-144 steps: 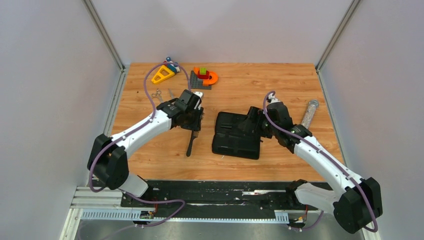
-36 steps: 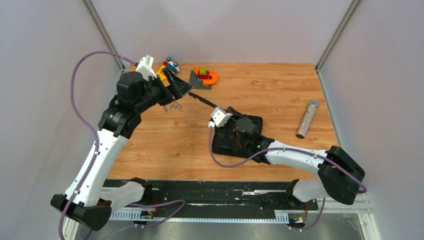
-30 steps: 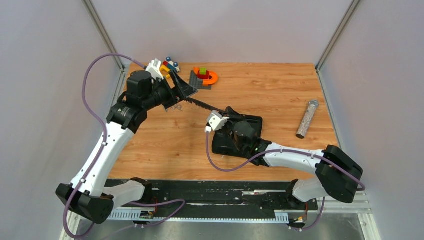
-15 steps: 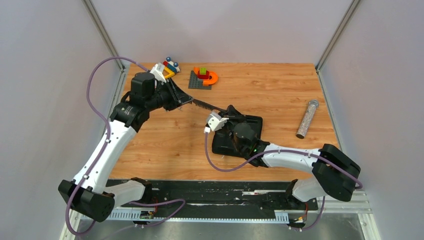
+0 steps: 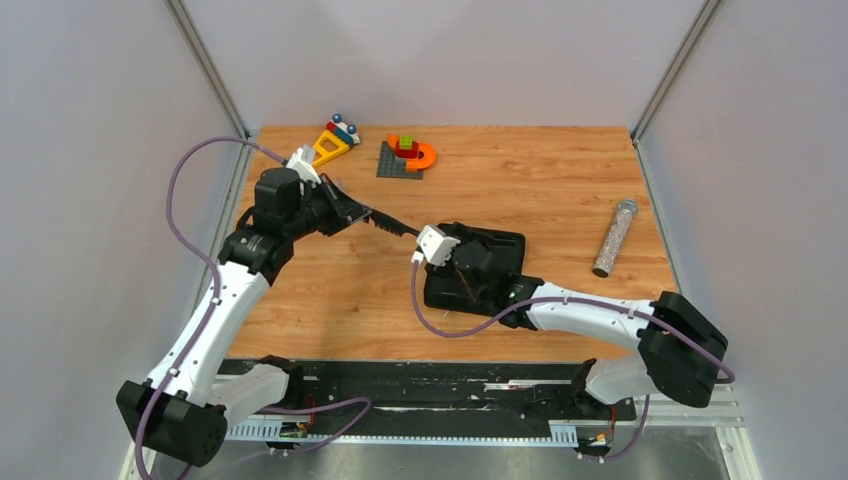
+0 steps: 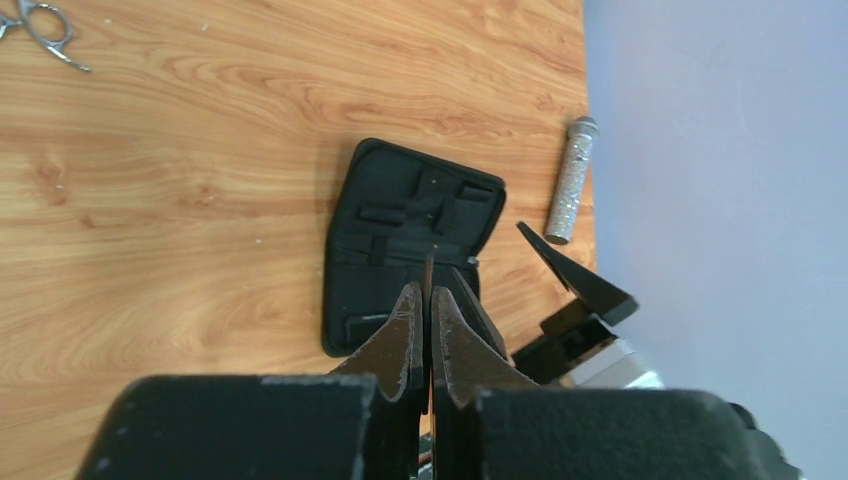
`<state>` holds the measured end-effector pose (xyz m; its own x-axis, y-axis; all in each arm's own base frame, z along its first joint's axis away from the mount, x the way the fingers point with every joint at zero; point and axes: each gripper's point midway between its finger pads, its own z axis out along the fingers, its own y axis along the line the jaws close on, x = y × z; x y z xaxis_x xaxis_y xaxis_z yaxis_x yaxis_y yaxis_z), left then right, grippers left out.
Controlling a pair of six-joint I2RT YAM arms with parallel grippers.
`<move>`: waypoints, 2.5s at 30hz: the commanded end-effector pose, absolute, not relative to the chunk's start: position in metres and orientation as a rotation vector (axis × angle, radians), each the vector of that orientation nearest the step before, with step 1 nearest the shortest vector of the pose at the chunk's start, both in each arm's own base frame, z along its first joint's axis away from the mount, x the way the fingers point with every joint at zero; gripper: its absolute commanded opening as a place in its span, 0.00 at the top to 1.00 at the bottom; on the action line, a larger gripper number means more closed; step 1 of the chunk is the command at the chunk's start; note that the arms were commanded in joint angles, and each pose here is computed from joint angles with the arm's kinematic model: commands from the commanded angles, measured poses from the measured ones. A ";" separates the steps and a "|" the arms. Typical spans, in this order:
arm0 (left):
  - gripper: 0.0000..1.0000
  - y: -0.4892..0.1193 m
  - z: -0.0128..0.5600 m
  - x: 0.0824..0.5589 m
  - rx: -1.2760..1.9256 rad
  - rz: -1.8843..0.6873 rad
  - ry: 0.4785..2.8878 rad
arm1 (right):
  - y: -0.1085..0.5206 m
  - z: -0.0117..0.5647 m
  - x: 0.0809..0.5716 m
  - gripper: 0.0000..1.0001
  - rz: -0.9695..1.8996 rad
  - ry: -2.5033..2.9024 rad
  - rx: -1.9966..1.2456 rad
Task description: Sort the hair-cutting tools
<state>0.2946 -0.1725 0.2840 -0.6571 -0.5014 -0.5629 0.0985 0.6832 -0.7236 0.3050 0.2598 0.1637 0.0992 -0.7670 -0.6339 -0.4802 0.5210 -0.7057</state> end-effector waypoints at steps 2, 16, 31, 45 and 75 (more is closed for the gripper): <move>1.00 -0.164 0.282 0.304 -0.266 -0.935 1.989 | 0.253 0.143 0.269 0.31 -0.029 1.871 -0.992; 1.00 -0.182 0.214 0.299 -0.235 -1.080 1.969 | 0.177 0.153 0.259 0.32 0.508 2.236 -0.057; 1.00 -0.201 0.190 0.306 -0.211 -1.087 1.973 | 0.133 0.089 0.275 0.44 0.588 2.471 0.324; 1.00 -0.212 0.167 0.303 -0.171 -1.064 2.021 | 0.121 0.032 0.269 0.72 0.439 2.658 0.314; 1.00 -0.231 0.087 0.290 -0.150 -1.022 2.128 | 0.135 0.022 0.267 1.00 0.533 2.688 0.234</move>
<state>0.2887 -0.2271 0.0938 -0.7257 -0.4170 -0.5472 0.1777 0.6547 -0.7347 0.2575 0.1252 0.0189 -0.9181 0.2500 -0.3074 0.1287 0.9219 0.3656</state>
